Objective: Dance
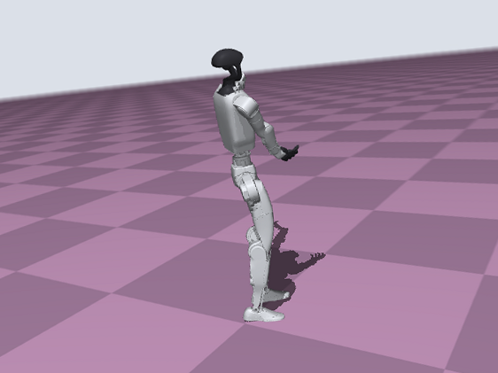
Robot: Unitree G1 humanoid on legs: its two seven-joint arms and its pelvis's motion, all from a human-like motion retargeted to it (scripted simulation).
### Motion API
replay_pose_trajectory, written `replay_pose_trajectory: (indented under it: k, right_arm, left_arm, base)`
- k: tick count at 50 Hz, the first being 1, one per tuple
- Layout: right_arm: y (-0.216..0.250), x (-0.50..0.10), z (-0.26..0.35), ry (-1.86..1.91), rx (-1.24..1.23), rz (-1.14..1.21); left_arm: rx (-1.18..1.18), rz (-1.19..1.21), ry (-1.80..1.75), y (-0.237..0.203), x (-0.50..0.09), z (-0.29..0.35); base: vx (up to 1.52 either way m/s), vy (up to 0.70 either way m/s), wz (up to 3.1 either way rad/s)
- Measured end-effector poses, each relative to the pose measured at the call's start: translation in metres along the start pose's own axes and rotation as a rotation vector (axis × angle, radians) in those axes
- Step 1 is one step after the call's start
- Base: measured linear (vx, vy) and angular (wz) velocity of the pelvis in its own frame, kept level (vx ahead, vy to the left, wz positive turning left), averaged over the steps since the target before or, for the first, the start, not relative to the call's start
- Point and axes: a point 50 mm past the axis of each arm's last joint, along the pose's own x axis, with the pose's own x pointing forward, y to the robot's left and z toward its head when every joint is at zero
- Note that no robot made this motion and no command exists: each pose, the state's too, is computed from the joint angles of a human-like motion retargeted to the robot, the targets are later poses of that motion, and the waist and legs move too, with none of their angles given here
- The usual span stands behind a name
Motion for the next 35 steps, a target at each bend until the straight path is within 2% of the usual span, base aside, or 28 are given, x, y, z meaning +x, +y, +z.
replay_pose_trajectory:
  k: [10, 15, 24, 31, 35]
  right_arm:
    - [0.034, 0.007, 0.016, -0.304, 0.344, -0.133]
    - [0.054, 0.008, 0.036, -0.422, 0.213, 0.058]
    - [0.043, -0.002, 0.024, -0.303, -0.021, 0.428]
    - [0.013, -0.026, -0.020, -0.026, 0.038, 0.699]
    - [-0.007, -0.051, -0.048, 0.135, 0.158, 0.831]
  left_arm:
    - [-0.258, 0.045, -0.230, -0.041, -0.005, 0.067]
    - [-0.396, 0.060, -0.291, -0.054, -0.008, 0.095]
    - [-0.613, 0.016, -0.300, -0.075, -0.019, 0.128]
    - [-0.775, -0.072, -0.368, -0.084, -0.039, 0.157]
    - [-0.833, -0.145, -0.423, -0.085, -0.052, 0.170]
  base:
    - [0.00, 0.00, -0.02]
    - [-0.05, 0.04, -0.31]
    - [-0.01, 0.07, -0.37]
    - [-0.02, 0.01, -0.28]
    - [-0.01, -0.01, -0.05]
